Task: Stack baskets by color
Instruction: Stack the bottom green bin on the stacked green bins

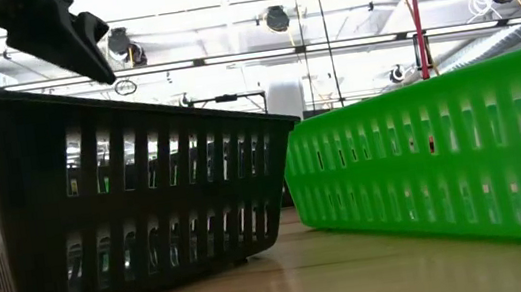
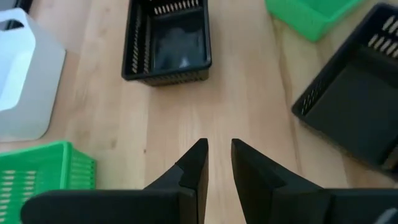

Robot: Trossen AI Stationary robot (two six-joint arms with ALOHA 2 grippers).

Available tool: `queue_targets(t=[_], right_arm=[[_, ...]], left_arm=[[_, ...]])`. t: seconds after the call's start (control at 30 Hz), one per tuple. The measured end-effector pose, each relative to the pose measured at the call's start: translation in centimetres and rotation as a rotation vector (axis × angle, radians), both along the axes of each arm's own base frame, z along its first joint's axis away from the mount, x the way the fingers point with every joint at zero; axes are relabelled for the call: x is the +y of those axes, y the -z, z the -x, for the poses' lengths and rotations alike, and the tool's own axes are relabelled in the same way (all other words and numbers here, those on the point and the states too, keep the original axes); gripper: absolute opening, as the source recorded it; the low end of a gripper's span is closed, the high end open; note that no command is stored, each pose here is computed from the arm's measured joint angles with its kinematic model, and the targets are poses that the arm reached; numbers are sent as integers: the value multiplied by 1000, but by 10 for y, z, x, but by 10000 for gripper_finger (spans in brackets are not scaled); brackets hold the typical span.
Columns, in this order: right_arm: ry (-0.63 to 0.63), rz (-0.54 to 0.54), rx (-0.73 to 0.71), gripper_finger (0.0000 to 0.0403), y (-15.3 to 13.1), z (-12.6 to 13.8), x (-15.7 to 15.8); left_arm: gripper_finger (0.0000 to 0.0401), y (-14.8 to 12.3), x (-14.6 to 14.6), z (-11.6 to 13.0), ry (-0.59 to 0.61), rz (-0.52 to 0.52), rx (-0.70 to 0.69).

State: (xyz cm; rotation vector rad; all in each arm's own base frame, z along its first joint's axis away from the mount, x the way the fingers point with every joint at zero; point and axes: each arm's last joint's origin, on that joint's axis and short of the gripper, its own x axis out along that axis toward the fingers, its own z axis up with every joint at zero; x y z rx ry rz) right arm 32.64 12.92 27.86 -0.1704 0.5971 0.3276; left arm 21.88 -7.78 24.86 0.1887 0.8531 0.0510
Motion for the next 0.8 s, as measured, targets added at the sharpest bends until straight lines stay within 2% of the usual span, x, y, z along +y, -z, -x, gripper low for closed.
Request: queue_targets(t=[0.37, 0.8], right_arm=[[48, -56, 127, 173, 35, -17, 2], [91, -91, 249, 173, 48, -14, 2]], left_arm=[[72, 0, 0, 0, 13, -11, 1], [72, -1, 0, -1, 15, -12, -7]])
